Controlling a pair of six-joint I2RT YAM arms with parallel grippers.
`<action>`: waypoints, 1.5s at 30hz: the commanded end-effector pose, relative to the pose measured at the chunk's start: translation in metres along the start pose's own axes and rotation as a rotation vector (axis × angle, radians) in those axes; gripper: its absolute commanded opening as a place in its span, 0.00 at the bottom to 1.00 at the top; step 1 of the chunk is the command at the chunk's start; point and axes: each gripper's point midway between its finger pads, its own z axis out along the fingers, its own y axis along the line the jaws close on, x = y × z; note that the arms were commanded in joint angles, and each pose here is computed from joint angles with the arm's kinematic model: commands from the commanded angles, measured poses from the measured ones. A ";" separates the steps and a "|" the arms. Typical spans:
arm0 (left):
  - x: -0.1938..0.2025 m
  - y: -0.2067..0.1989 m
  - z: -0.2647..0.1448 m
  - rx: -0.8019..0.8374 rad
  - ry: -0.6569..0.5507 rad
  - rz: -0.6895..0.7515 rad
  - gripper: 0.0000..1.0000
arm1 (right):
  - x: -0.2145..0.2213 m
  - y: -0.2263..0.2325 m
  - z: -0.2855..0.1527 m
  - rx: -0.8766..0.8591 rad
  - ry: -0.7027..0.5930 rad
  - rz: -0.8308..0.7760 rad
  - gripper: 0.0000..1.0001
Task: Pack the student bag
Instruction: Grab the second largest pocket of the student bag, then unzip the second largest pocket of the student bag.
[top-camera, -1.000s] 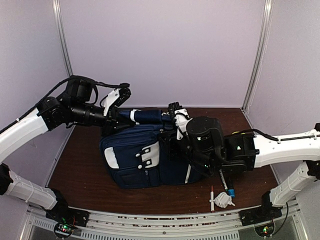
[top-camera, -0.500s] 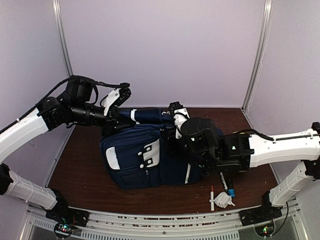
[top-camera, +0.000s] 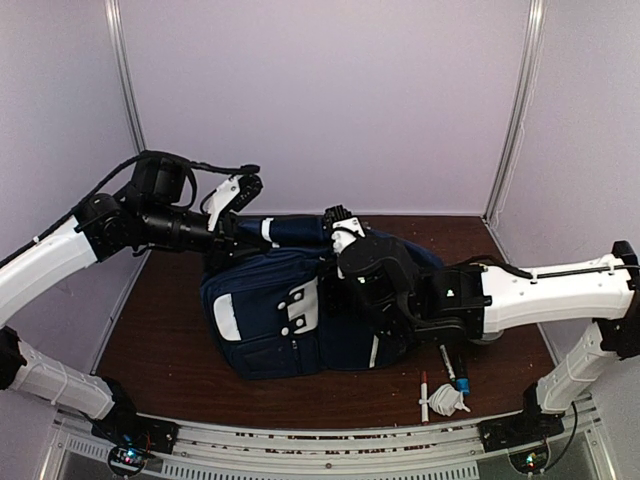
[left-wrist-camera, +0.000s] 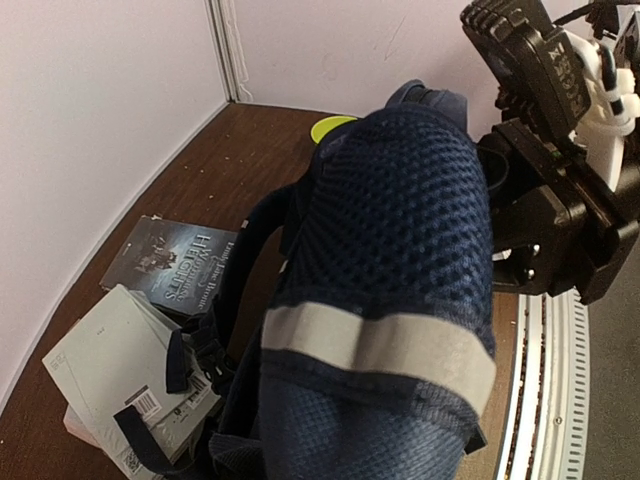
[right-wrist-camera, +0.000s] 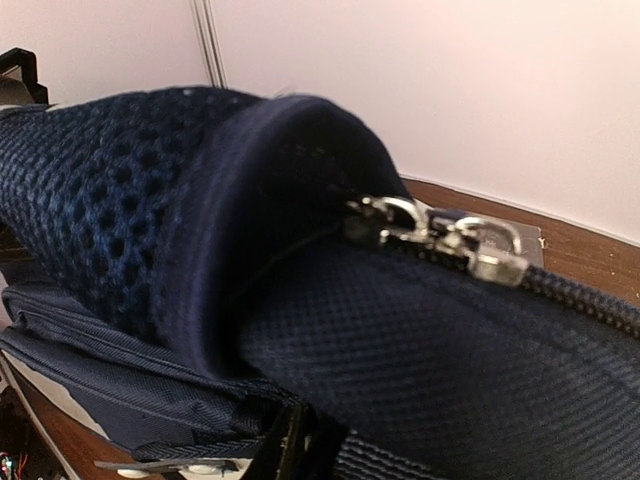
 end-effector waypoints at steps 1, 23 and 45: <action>-0.055 -0.006 -0.010 0.027 -0.200 0.063 0.00 | 0.036 0.008 0.010 -0.034 0.097 -0.027 0.20; -0.029 0.003 -0.018 -0.087 -0.135 0.140 0.00 | 0.041 -0.022 -0.009 -0.274 0.173 0.033 0.00; -0.013 0.033 -0.068 -0.331 -0.046 0.187 0.00 | 0.097 -0.152 -0.065 -0.265 0.492 0.055 0.00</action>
